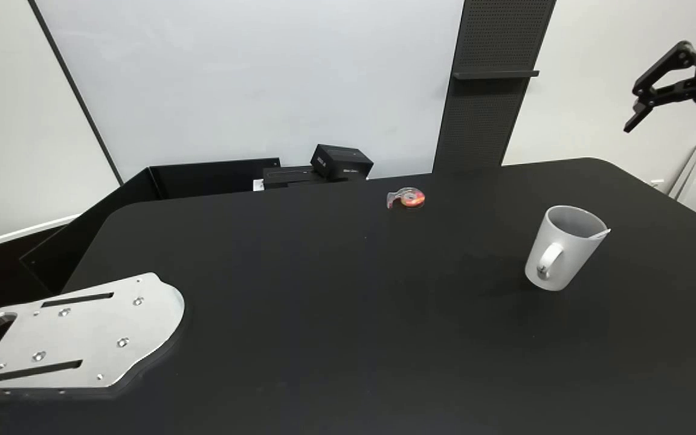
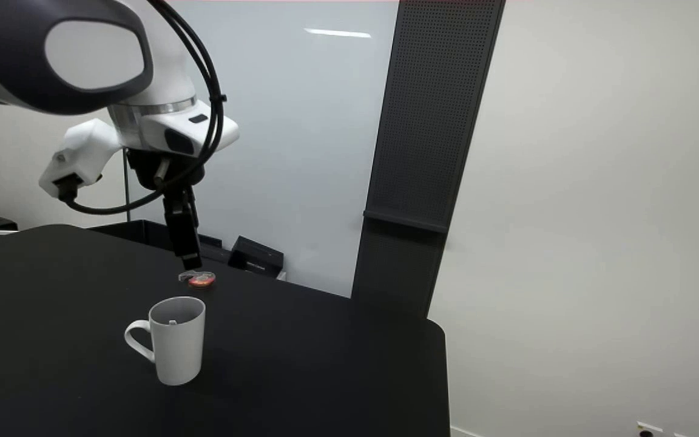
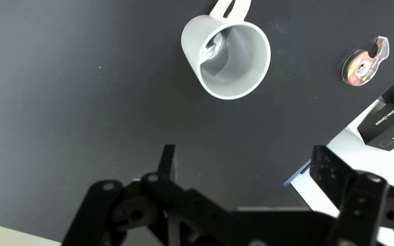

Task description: Take the spoon out of the cup and put it on the table

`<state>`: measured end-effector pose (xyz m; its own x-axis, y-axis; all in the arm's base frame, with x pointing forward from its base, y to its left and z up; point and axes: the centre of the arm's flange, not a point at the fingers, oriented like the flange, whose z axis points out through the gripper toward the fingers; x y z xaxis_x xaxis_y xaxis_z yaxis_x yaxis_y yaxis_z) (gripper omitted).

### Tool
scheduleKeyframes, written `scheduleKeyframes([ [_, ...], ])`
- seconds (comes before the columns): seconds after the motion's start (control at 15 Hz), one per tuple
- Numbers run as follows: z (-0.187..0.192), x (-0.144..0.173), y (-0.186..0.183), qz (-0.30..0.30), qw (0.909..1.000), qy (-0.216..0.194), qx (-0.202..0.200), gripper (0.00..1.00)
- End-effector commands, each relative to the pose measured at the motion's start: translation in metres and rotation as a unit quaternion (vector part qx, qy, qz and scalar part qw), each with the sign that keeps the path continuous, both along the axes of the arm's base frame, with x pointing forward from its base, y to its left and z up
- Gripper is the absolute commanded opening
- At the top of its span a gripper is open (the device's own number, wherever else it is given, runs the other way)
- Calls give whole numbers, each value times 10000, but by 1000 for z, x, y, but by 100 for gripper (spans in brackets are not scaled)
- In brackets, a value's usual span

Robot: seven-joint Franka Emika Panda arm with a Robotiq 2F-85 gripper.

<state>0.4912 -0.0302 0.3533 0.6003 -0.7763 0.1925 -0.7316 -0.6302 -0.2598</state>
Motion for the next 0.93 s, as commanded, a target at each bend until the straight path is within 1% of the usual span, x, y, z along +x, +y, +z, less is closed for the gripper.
scheduleKeyframes([
  [0.0,-11,25,10,-17,9996,99,259,100],
  [0.27,-21,35,27,-219,9988,239,371,100],
  [0.47,-31,38,33,-645,9954,455,552,100],
  [0.6,-37,36,35,-899,9920,606,643,100],
  [0.87,-44,29,41,-1010,9880,801,847,100],
])
